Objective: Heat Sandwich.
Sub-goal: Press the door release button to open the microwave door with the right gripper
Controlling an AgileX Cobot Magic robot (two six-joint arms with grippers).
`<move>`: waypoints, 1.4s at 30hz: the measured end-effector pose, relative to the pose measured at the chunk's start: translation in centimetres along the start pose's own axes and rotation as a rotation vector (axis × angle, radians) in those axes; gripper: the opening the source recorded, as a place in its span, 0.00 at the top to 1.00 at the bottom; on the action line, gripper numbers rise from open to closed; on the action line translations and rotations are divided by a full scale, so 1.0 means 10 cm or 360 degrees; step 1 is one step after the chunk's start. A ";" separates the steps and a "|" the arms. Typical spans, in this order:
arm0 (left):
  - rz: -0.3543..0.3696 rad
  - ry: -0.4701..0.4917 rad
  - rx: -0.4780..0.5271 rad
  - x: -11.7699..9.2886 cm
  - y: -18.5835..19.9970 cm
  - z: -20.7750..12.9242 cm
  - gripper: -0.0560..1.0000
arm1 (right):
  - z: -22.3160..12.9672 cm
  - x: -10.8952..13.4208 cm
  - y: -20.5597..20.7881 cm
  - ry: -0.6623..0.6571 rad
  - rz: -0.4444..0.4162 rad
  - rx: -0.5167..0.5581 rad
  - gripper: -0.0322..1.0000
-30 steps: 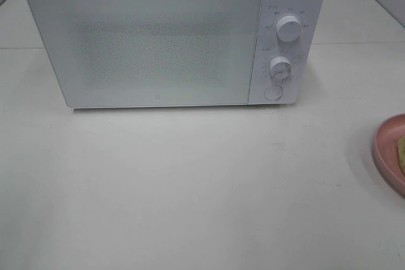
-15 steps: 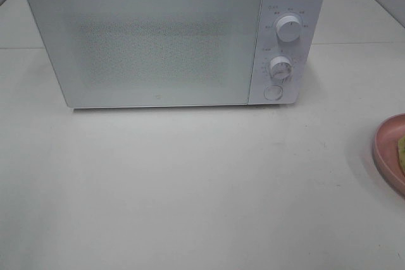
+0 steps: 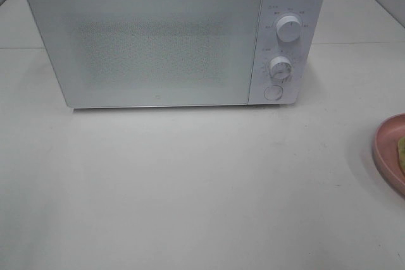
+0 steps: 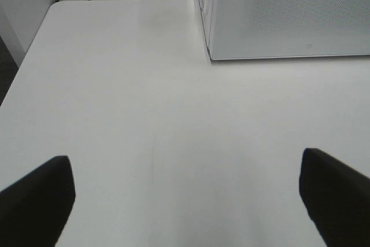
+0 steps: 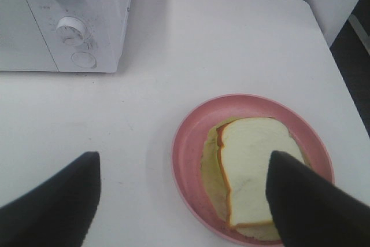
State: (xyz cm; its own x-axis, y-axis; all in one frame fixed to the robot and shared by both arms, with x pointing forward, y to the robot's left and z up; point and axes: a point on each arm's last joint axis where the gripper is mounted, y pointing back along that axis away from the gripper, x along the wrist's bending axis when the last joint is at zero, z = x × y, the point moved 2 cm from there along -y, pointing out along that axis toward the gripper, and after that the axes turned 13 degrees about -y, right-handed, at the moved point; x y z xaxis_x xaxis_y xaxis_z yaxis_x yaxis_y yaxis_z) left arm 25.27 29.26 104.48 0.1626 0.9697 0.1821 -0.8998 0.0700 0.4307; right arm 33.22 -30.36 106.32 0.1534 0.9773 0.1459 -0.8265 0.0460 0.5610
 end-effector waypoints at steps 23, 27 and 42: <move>0.0000 0.0000 0.0000 0.00 0.00 0.00 0.01 | 0.26 0.17 -0.70 0.0026 0.0045 0.0043 0.23; 0.0000 0.0000 0.0000 0.00 0.00 0.00 0.01 | 0.28 0.19 -0.84 0.0034 0.0052 0.0056 0.23; 0.0000 0.0000 0.0000 0.00 0.00 0.00 0.01 | 0.42 0.33 -1.34 0.0039 0.0160 -0.0113 0.23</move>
State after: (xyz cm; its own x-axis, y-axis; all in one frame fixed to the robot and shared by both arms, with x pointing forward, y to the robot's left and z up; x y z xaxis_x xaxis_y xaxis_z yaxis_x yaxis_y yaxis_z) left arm 25.27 29.26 104.48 0.1626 0.9697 0.1821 -0.8998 0.0700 0.4307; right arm 47.03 -28.66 102.72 0.0555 0.9824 0.1781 -0.8734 -0.0387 0.4856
